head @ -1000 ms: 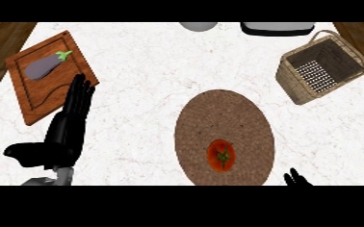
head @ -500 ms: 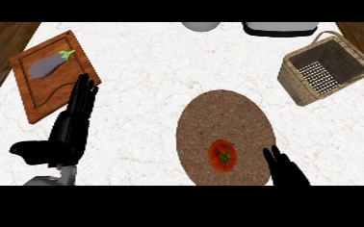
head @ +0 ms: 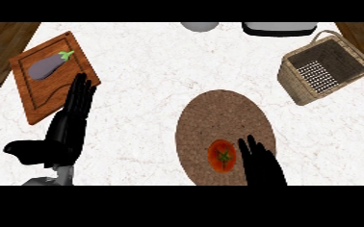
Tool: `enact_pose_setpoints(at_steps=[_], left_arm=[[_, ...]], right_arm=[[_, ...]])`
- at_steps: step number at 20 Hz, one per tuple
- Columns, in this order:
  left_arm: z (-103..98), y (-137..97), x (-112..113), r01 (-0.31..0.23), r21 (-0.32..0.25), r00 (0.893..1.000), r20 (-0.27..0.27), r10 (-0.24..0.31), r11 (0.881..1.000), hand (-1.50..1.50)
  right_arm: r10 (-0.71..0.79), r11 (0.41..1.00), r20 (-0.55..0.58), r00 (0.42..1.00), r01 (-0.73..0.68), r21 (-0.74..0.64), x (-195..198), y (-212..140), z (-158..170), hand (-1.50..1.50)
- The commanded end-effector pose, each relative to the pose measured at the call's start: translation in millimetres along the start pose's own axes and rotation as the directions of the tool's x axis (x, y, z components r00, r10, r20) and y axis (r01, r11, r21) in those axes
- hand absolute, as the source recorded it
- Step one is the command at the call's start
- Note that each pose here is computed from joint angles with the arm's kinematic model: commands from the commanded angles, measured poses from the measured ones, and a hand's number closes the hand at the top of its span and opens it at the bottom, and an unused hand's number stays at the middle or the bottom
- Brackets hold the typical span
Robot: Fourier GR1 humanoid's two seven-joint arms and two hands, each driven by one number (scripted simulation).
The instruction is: Pick the tomato from the placemat and place it in the basket
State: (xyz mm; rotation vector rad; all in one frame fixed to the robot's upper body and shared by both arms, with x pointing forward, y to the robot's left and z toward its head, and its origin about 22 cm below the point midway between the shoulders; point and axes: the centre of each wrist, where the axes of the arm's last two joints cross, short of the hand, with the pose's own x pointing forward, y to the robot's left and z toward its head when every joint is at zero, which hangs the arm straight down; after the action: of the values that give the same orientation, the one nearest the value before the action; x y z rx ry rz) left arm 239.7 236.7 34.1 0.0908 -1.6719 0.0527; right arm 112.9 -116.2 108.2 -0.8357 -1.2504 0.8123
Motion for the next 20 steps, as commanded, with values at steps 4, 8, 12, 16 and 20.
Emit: enact_pose_setpoints(at_steps=[4,8,12,16,20], left_arm=[[-4.1,-8.4,-7.1,-0.019,-0.004,1.000,-0.008,0.019,1.000,0.00],[2.9,17.7,-10.7,0.018,0.016,0.999,0.026,-0.018,1.000,0.00],[-8.3,-15.0,-15.8,0.001,0.004,1.000,-0.001,-0.001,1.000,0.00],[-8.4,-7.3,27.7,-0.008,-0.004,1.000,-0.002,0.008,1.000,0.00],[15.8,-0.5,-6.8,-0.004,0.002,1.000,-0.010,0.004,1.000,0.00]], right_arm=[[0.037,0.999,-0.026,0.999,-0.037,-0.018,21.9,11.7,-3.5,-1.50],[0.030,0.998,-0.030,0.999,-0.031,-0.049,-4.1,21.5,-17.6,-1.50],[0.021,0.998,-0.029,0.999,-0.023,-0.056,15.5,10.0,-17.7,-1.50],[0.004,0.999,-0.024,1.000,-0.005,-0.044,17.4,43.6,-6.4,-1.50],[0.033,0.999,-0.066,0.997,-0.033,0.000,7.1,45.4,-49.0,-1.50]])
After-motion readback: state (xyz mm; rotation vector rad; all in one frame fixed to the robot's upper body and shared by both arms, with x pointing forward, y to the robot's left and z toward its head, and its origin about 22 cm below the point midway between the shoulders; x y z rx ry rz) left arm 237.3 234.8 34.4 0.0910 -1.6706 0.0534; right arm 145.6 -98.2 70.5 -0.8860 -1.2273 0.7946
